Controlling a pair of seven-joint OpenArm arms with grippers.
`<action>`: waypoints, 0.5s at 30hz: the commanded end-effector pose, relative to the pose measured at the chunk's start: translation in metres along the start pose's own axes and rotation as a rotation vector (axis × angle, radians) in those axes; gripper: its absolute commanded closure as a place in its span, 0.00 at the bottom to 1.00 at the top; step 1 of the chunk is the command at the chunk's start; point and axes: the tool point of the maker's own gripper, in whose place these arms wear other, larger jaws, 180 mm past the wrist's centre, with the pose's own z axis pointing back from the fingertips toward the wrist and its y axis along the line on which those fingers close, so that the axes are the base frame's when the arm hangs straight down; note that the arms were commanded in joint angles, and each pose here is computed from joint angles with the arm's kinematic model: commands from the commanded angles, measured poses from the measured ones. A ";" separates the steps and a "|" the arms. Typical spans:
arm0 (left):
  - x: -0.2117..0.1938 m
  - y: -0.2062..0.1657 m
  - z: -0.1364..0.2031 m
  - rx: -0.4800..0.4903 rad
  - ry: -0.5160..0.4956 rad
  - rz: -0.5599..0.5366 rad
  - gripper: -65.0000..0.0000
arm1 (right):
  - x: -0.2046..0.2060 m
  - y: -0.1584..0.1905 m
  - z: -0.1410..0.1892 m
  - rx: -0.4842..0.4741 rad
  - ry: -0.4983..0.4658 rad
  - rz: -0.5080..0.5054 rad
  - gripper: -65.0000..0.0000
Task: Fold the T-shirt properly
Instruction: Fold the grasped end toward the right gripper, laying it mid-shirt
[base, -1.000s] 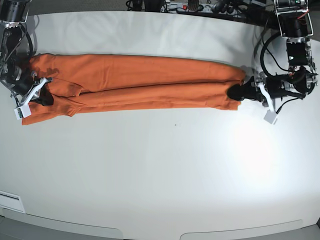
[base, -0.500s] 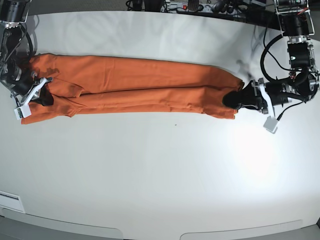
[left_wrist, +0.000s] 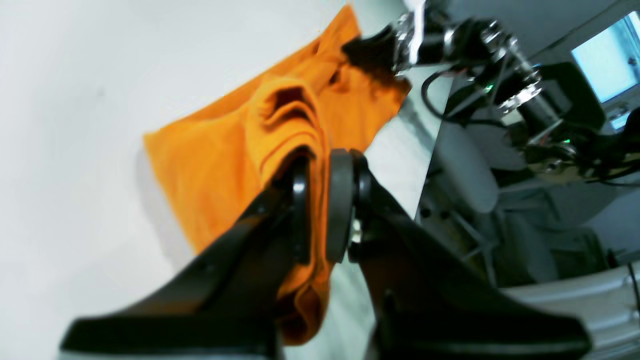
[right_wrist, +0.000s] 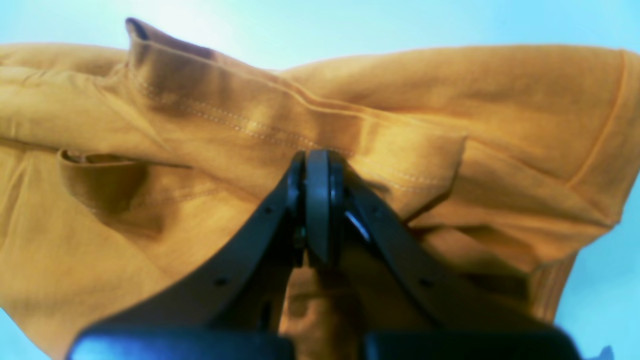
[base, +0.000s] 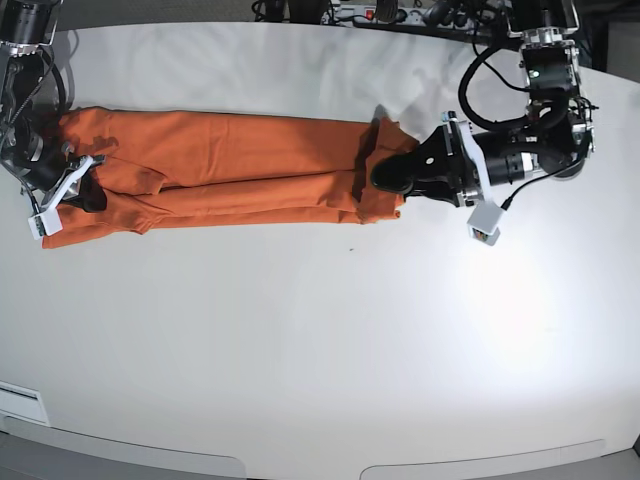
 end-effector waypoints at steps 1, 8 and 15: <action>0.009 -0.009 -0.009 -0.034 -0.034 -0.036 1.00 | -0.007 -0.010 0.005 -0.039 0.056 0.022 1.00; -0.001 -0.023 -0.068 -0.044 -0.036 -0.077 1.00 | -0.008 -0.010 0.005 -0.039 0.058 0.022 1.00; 0.004 -0.026 -0.102 0.008 -0.079 -0.094 1.00 | -0.008 -0.010 0.005 -0.039 0.058 0.022 1.00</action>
